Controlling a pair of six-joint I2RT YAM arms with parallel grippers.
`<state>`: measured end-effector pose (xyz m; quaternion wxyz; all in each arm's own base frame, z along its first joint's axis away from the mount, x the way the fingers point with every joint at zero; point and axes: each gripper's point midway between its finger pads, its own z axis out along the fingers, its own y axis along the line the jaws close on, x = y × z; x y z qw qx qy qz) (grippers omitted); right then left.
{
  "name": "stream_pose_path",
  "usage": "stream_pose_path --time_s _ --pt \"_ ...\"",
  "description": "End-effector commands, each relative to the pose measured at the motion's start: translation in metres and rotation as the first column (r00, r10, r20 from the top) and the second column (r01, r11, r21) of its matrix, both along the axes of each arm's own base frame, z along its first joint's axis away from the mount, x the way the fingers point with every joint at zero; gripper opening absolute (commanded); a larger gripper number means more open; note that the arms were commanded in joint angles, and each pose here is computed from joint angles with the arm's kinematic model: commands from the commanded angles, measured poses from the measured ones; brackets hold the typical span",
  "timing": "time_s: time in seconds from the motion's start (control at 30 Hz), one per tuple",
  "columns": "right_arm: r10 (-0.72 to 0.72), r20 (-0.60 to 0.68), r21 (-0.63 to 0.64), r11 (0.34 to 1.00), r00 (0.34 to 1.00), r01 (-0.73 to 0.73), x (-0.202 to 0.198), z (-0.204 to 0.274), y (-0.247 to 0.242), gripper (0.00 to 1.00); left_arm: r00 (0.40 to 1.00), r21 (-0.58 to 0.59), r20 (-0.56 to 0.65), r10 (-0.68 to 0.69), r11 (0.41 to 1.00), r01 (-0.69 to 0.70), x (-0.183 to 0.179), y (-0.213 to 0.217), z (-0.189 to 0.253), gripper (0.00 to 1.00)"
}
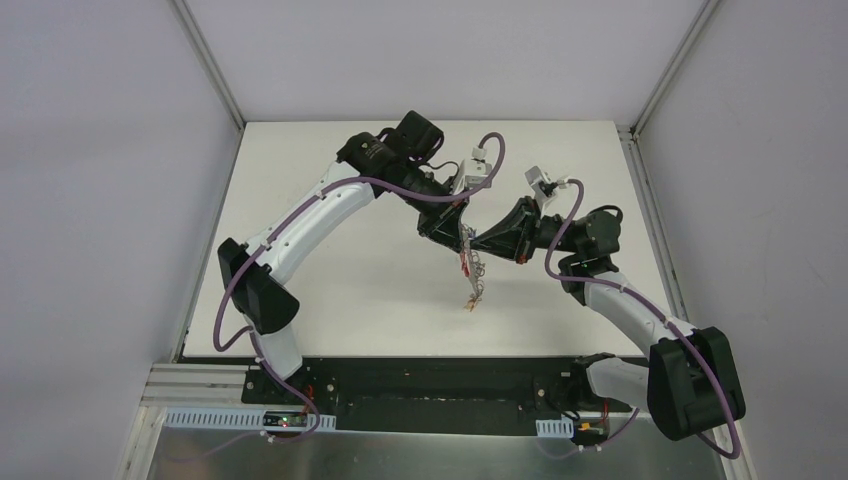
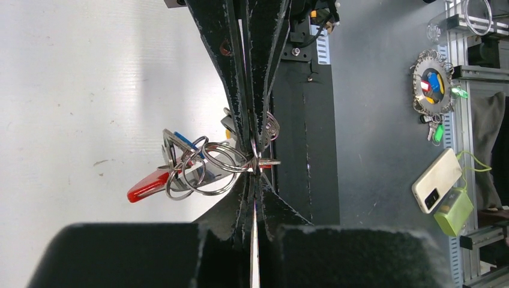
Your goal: Put the keys on the keyring
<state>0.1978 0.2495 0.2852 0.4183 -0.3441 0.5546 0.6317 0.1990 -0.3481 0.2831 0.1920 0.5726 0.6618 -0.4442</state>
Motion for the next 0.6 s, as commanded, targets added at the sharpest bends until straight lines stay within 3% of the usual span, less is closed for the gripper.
stream_pose_path --time_s 0.0,0.57 --pt "-0.02 0.111 0.047 0.999 0.994 0.015 0.002 0.026 -0.002 0.0 0.999 -0.046 -0.042 -0.03 0.999 0.028 -0.004 -0.007 0.006 0.0" --pt "-0.02 0.109 0.055 0.998 0.994 0.014 0.0 0.025 -0.002 0.0 0.994 -0.098 -0.101 -0.046 0.995 0.036 -0.003 -0.02 0.007 0.0"
